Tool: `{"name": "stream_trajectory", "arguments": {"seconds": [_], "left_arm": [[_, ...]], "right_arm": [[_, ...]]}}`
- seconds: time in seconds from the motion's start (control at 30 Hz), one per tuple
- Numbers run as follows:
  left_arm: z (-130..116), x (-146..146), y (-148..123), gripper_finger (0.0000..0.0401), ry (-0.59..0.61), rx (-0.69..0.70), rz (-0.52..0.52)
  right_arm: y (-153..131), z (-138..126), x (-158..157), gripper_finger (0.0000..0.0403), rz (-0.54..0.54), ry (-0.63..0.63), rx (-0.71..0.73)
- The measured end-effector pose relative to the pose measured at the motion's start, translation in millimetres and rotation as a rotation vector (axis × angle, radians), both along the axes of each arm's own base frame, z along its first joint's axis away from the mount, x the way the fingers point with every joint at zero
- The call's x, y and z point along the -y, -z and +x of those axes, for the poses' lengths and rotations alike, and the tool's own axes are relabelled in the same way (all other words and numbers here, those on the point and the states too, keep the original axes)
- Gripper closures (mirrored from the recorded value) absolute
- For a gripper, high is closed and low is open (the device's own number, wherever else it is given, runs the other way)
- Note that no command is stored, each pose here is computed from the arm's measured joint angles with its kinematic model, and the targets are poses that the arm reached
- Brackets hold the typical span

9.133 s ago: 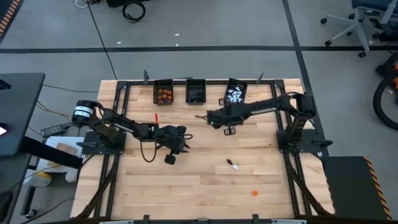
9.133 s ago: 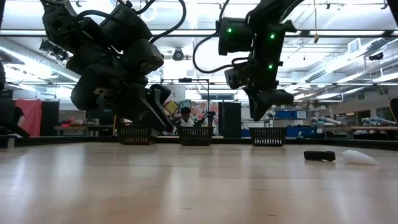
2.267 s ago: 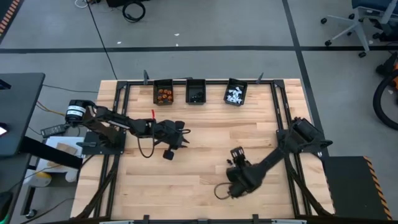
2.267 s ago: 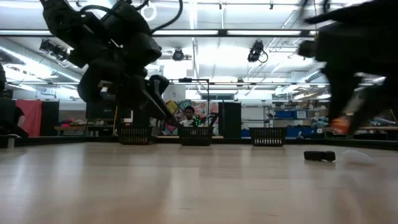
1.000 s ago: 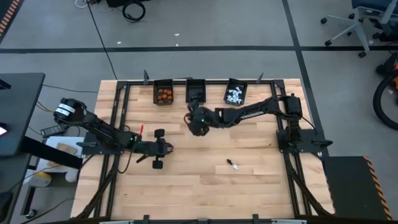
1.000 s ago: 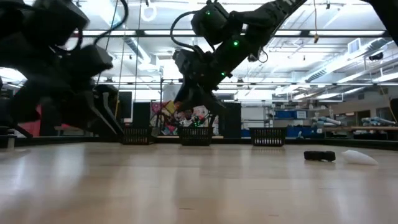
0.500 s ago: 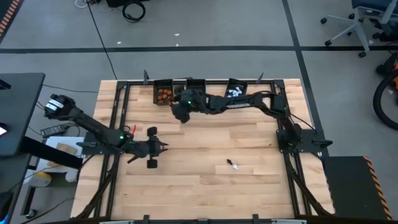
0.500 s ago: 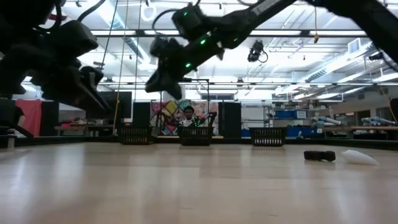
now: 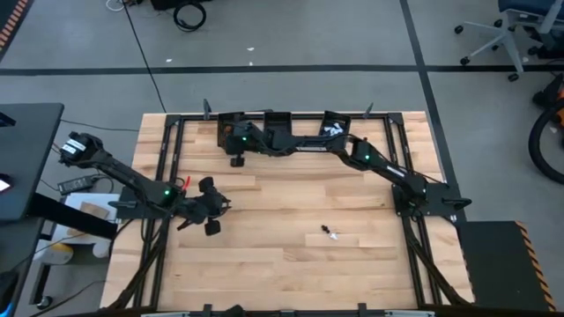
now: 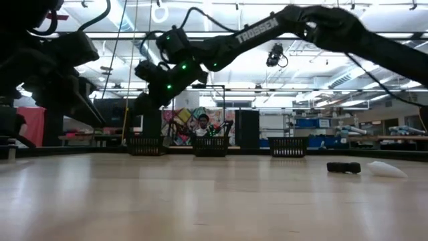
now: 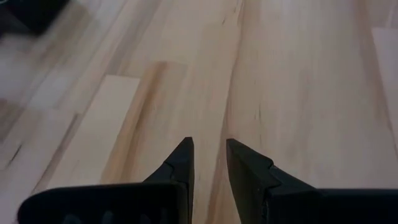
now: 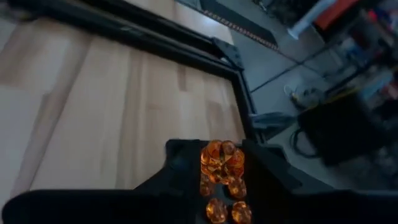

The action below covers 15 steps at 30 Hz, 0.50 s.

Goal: Sort Halloween decoration
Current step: Put the orange pumpkin toy into the left black basket

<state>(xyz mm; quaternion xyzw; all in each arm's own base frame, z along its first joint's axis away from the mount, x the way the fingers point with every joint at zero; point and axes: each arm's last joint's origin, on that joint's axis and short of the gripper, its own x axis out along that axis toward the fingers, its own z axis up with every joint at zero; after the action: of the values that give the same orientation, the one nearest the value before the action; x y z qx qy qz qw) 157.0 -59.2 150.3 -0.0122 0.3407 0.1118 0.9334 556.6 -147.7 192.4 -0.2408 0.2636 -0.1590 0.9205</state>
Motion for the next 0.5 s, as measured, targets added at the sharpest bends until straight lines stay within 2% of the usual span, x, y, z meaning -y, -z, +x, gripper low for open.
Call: {"name": "stream_trajectory", "arguments": {"seconds": [0.37,0.5], "left_arm": [[-2.9,5.4,0.8,0.0328,0.013,-0.005,-0.023],[-2.8,5.3,0.7,0.0328,0.012,-0.003,-0.021]], "right_arm": [[-2.4,1.7,26.1,0.0288,0.235,0.158,0.09],[0.9,-1.4,32.2,0.0288,0.332,0.157,0.092]]}}
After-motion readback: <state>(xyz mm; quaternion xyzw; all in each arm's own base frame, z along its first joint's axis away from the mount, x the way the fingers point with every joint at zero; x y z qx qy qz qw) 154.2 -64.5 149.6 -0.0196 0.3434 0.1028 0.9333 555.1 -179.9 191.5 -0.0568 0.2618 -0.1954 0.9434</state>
